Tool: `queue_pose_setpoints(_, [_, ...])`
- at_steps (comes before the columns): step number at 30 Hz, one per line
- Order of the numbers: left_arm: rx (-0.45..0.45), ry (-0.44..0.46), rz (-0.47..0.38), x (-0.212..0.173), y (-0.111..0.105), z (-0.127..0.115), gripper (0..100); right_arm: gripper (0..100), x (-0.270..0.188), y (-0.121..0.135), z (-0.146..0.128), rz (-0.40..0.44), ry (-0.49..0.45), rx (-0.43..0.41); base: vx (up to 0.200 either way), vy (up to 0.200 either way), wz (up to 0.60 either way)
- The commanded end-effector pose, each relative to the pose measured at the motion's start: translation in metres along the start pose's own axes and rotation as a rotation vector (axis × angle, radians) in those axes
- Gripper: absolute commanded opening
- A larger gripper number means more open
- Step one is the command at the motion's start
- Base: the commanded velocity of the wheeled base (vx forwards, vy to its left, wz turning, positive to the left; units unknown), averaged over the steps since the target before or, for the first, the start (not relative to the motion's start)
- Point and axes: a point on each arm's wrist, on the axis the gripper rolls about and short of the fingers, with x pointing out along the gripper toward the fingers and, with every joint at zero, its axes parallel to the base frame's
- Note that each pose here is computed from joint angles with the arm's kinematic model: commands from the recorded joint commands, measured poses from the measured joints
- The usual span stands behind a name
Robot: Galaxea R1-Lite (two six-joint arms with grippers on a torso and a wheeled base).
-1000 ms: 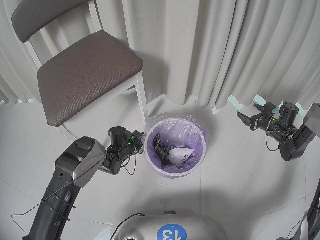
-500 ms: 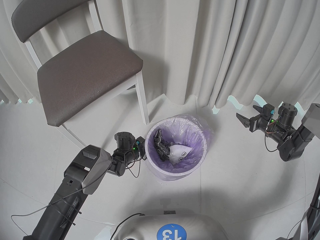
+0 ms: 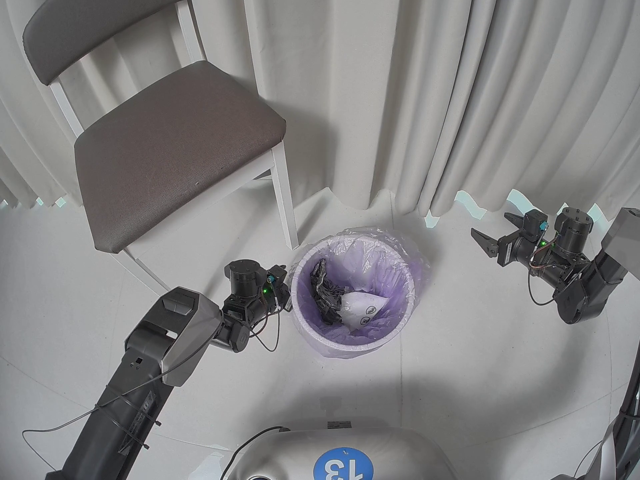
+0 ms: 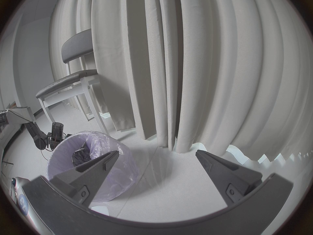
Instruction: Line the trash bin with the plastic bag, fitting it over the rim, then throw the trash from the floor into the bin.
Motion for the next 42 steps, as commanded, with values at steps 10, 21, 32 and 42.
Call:
queue_pose_setpoints(10, [-0.016, -0.014, -0.007, -0.058, 0.042, 0.015, 100, 100, 0.0, -0.001, -0.001, -0.002, 0.006, 0.002, 0.0, 0.0, 0.0])
queue_pose_setpoints(21, [-0.014, -0.023, 0.033, -0.086, 0.061, 0.026, 100, 100, 0.019, 0.003, -0.036, 0.026, 0.08, 0.004, 0.0, 0.0, 0.0])
queue_pose_setpoints(32, [-0.002, -0.087, 0.056, -0.098, 0.062, 0.039, 100, 100, 0.044, 0.026, -0.08, 0.182, 0.183, 0.147, 0.0, 0.0, 0.0])
queue_pose_setpoints(42, [-0.017, -0.156, 0.066, -0.103, 0.052, 0.052, 100, 100, 0.086, 0.03, -0.134, 0.197, 0.174, 0.233, 0.0, 0.0, 0.0])
